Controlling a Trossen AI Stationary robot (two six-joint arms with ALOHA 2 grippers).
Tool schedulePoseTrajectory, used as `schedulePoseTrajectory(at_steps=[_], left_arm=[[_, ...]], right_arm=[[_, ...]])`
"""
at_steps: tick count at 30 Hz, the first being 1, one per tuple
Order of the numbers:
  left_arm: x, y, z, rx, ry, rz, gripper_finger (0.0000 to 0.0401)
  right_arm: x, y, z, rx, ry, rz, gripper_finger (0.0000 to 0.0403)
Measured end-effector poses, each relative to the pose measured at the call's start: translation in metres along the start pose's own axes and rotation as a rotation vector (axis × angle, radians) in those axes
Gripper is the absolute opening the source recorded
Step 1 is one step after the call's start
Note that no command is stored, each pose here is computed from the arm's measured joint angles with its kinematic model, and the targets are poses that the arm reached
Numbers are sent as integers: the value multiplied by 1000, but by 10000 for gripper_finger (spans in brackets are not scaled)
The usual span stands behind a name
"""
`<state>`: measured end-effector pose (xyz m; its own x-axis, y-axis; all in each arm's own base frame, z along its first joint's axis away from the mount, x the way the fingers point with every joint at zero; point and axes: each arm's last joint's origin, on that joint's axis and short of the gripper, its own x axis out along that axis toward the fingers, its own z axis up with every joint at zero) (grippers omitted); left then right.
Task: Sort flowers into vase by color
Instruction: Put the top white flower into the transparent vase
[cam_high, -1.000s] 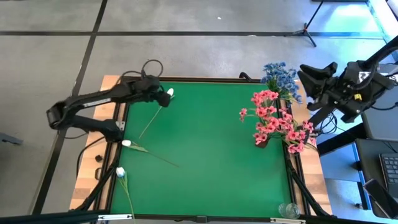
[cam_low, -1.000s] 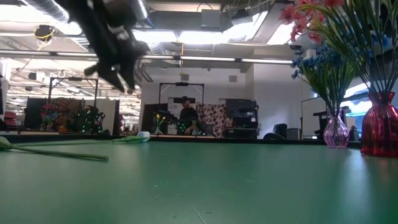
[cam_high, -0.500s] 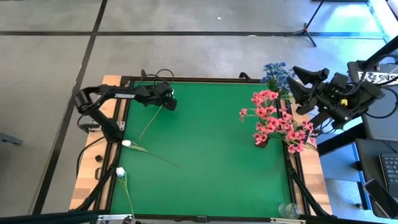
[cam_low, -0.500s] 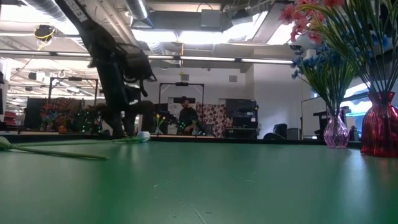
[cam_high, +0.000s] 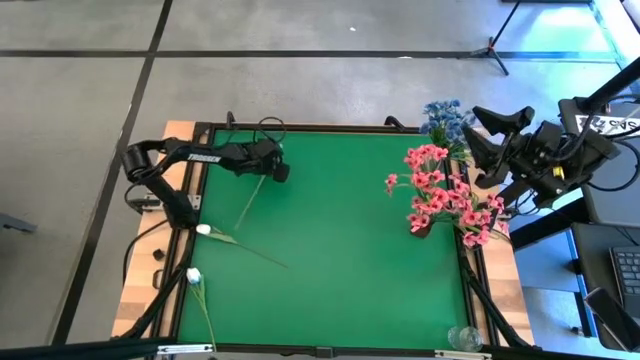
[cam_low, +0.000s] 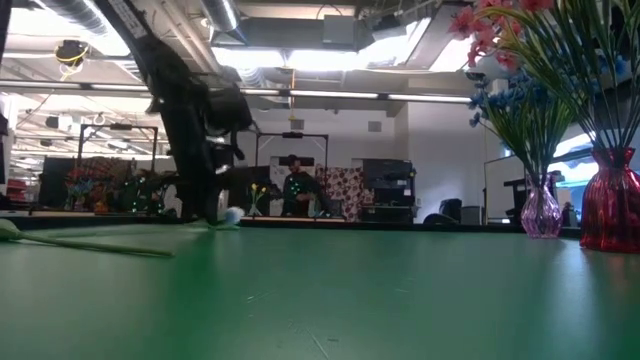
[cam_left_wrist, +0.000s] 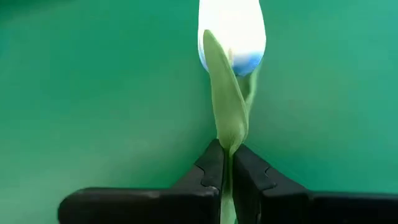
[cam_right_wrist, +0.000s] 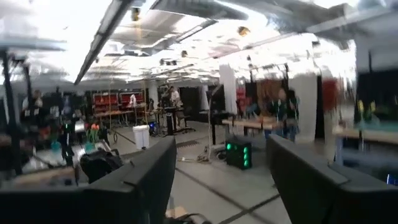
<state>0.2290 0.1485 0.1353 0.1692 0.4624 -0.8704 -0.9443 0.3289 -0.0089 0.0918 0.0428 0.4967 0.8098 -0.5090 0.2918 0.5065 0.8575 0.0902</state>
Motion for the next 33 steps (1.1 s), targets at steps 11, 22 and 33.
schedulePoseTrajectory(at_steps=[11, 22, 33], left_arm=[[-162, -66, -11, -40, -376, -610, 3], [-198, -143, -130, -44, -296, -763, 2], [-137, -210, -192, -111, -15, -642, 10]], right_arm=[[-1, 4, 0, -180, -67, 109, 252], [1, 18, -20, -415, 123, 62, 264], [1, 12, -14, -414, 183, 62, 264]])
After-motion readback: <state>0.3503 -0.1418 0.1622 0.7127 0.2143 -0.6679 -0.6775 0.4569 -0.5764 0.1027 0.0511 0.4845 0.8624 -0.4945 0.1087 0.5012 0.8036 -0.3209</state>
